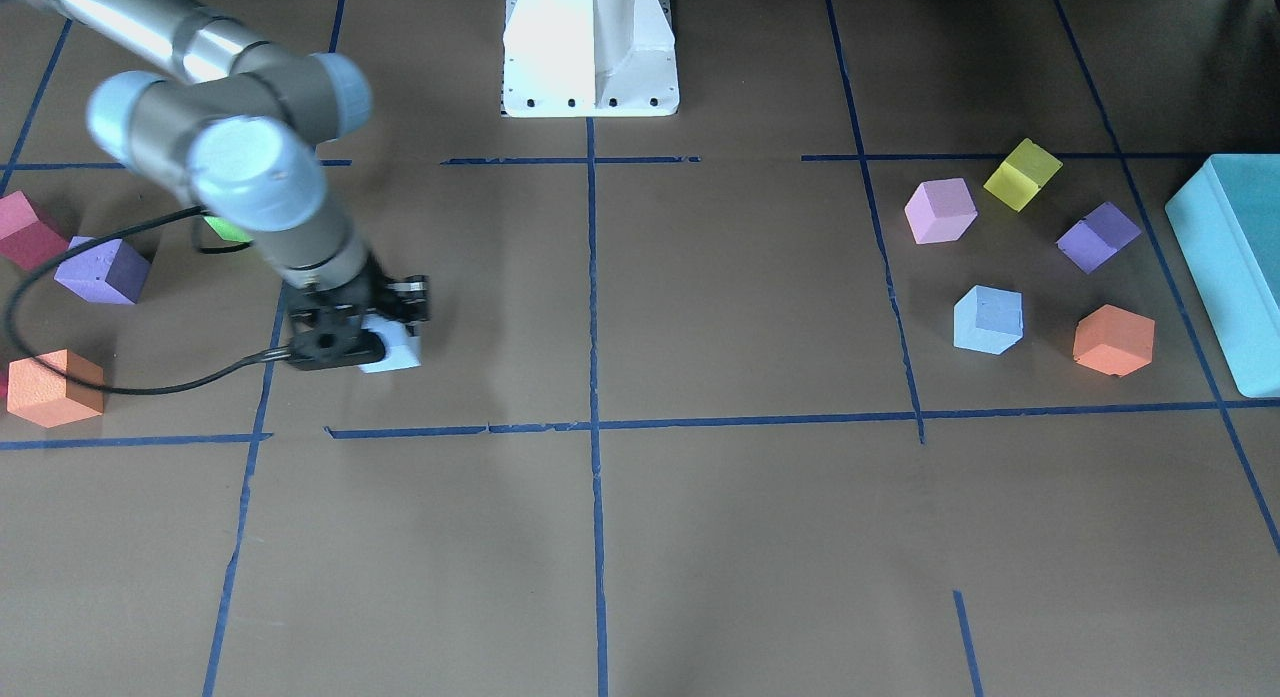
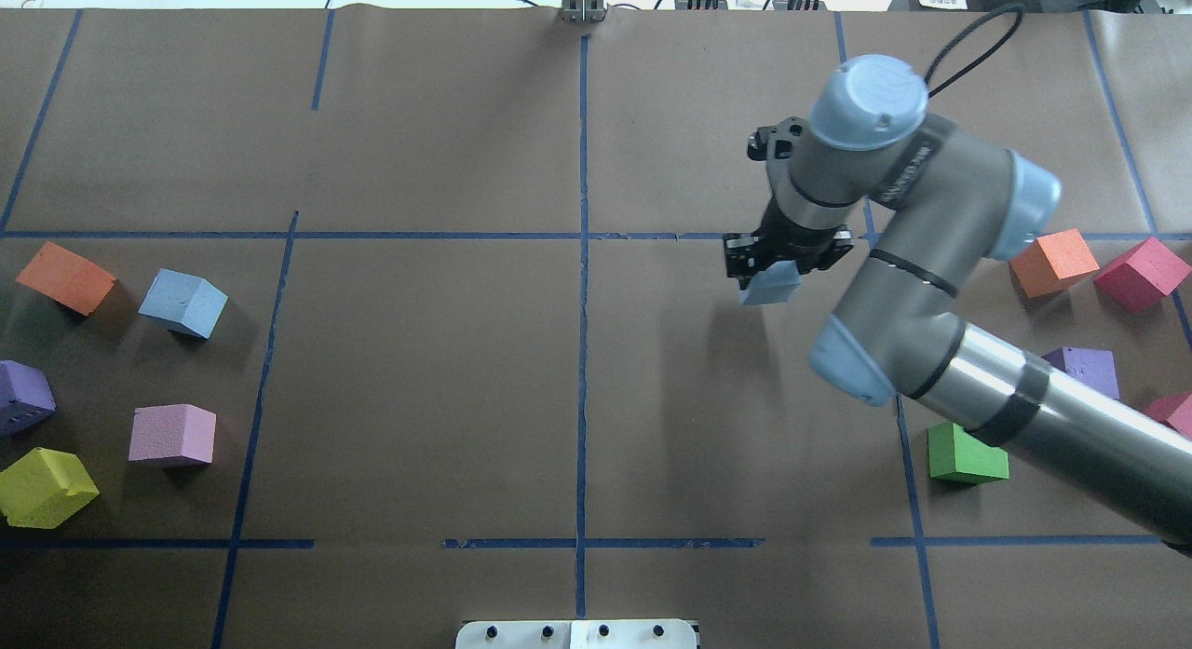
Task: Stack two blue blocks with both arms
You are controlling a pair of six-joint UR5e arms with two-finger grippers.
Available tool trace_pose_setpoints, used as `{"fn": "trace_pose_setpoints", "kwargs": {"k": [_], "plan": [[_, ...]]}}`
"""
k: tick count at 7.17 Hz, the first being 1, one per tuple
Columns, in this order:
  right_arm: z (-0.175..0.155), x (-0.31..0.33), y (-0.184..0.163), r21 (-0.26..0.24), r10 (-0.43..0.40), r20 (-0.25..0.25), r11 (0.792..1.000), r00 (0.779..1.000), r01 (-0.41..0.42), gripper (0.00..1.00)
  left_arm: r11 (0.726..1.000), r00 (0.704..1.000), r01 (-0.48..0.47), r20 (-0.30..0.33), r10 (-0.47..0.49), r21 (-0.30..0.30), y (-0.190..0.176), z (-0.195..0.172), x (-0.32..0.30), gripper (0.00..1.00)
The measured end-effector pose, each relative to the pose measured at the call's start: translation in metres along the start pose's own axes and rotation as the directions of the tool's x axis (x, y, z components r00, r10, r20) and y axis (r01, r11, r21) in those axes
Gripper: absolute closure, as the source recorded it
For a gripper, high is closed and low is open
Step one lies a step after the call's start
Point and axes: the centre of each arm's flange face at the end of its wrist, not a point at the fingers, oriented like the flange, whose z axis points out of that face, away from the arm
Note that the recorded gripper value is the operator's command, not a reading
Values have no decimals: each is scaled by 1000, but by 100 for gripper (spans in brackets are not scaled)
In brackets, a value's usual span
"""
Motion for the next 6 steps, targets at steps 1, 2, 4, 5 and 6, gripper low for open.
{"fn": "trace_pose_setpoints", "kwargs": {"k": [1, 2, 4, 5, 6], "plan": [[6, -67, -2, 8, 66, -8, 998, 998, -66, 76, 1000, 1000, 0, 0, 0, 0, 0, 0, 0, 0], [14, -127, -6, 20, 110, -15, 994, 994, -110, 75, 1000, 1000, -1, 0, 1, 1, 0, 0, 0, 0], [29, -191, -8, 35, 143, 1, 989, 990, -143, 1, 1000, 1000, -3, 0, 3, 3, 0, -1, 1, 0], [34, -201, -6, 36, 142, 4, 989, 990, -142, 0, 1000, 1000, -3, 0, 3, 4, 0, -1, 1, 0], [36, -205, -3, 40, 137, 5, 990, 991, -137, 0, 1000, 1000, -4, 0, 4, 5, 0, -2, 1, 0]]}}
